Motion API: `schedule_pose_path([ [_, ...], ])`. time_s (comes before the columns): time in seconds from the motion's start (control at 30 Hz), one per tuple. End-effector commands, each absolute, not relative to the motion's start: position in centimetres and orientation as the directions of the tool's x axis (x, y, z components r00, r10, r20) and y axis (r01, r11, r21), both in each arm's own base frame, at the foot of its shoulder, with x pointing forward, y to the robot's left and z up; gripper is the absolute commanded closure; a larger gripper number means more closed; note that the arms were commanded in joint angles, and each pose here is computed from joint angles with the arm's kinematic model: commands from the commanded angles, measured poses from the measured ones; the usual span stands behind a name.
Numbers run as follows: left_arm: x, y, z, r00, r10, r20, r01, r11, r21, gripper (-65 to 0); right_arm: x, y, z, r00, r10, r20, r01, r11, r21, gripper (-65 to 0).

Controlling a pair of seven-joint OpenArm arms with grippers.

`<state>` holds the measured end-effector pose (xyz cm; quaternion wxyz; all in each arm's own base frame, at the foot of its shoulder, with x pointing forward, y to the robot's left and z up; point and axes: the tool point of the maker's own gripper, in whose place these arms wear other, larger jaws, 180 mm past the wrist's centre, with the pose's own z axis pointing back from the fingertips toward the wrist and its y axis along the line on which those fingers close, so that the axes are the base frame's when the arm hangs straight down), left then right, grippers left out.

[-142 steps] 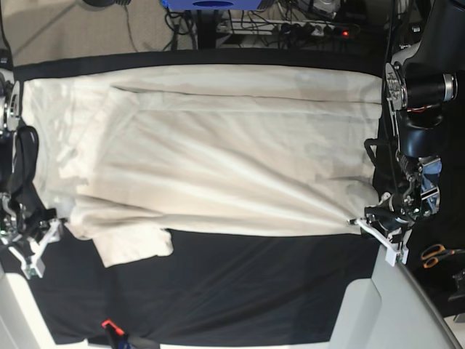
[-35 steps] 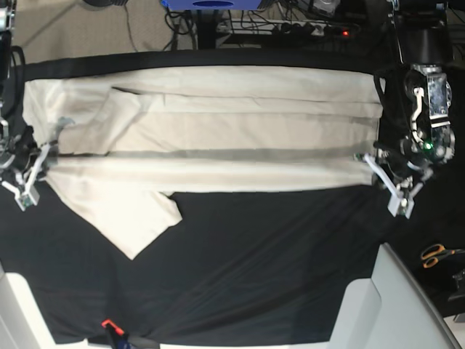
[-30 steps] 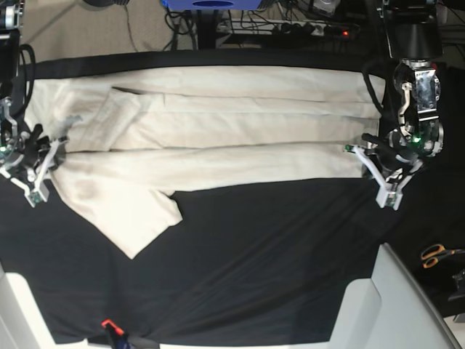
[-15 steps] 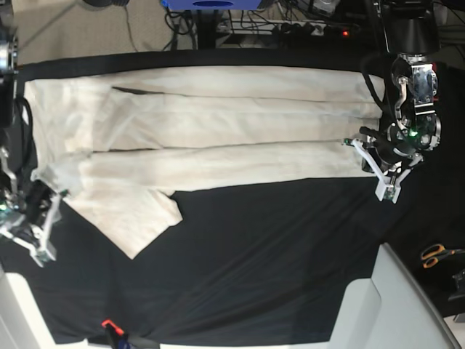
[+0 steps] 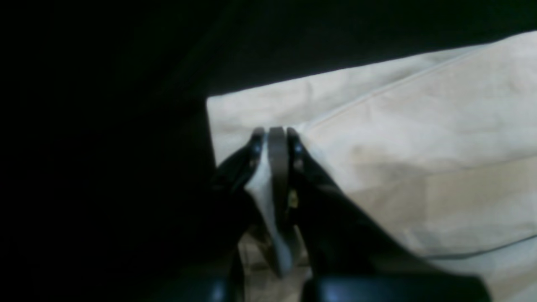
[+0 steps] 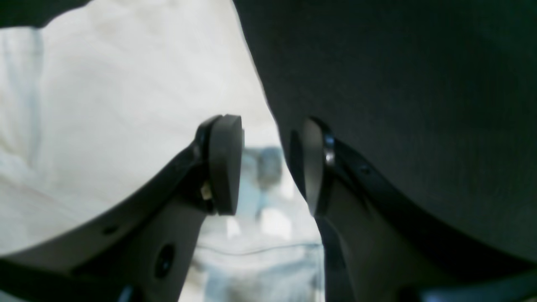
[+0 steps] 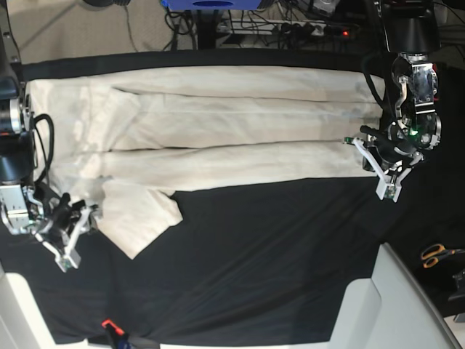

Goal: Fold the T-shirt properly

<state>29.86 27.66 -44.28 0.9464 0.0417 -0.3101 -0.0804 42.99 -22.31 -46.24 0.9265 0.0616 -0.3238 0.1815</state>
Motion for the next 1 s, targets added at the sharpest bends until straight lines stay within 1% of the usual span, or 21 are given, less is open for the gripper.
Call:
schedule_pose_path([
  [0.0,31.0,28.3,-42.9,0.766,-0.191,0.613,0.124,0.981,0.151,0.0,44.7,-22.9,-44.4,0.694,0.275,0.665,-0.362,0.932,-0.009,-23.4],
  [0.23,31.0,28.2,-42.9,0.766,-0.189,0.615,0.124,0.981,0.148,0.0,43.2,-22.6,-46.1,0.714,0.257,0.651,-0.353,0.935,0.019,-23.4],
  [0.33,31.0,28.3,-42.9,0.766,-0.192,0.613,0.124,0.981,0.152,0.0,42.9,-21.3,-46.7,0.717,0.255,0.649,-0.365,0.930,0.038,-23.1],
  [0.5,31.1,28.3,-42.8,0.765,-0.192,0.614,0.124,0.981,0.152,0.0,42.3,-20.6,-47.4,0.723,0.274,0.635,-0.384,0.923,0.039,-21.9],
  [0.53,31.1,28.3,-42.8,0.765,-0.192,0.614,0.124,0.981,0.152,0.0,42.1,-19.9,-47.6,0.720,0.297,0.627,-0.407,0.913,0.035,-19.2],
  [0.63,31.1,28.3,-42.8,0.765,-0.192,0.614,0.124,0.981,0.152,0.0,41.8,-19.4,-48.0,0.715,0.338,0.612,-0.442,0.897,0.020,-3.9],
  [0.67,31.2,28.3,-42.7,0.763,-0.192,0.617,0.124,0.981,0.153,0.0,41.8,-19.4,-48.0,0.714,0.339,0.613,-0.442,0.897,0.020,0.0],
  [0.77,31.4,28.3,-42.6,0.761,-0.193,0.620,0.123,0.980,0.155,0.0,42.3,-19.4,-47.5,0.708,0.337,0.621,-0.440,0.898,0.015,-0.5],
  [0.93,31.6,28.4,-42.4,0.758,-0.192,0.623,0.121,0.980,0.155,0.0,44.6,-19.1,-44.9,0.644,0.361,0.674,-0.464,0.885,-0.031,0.0],
  [0.97,31.6,28.4,-42.4,0.757,-0.192,0.625,0.121,0.980,0.155,0.0,44.9,-20.0,-44.4,0.642,0.374,0.669,-0.461,0.886,-0.053,0.0],
])
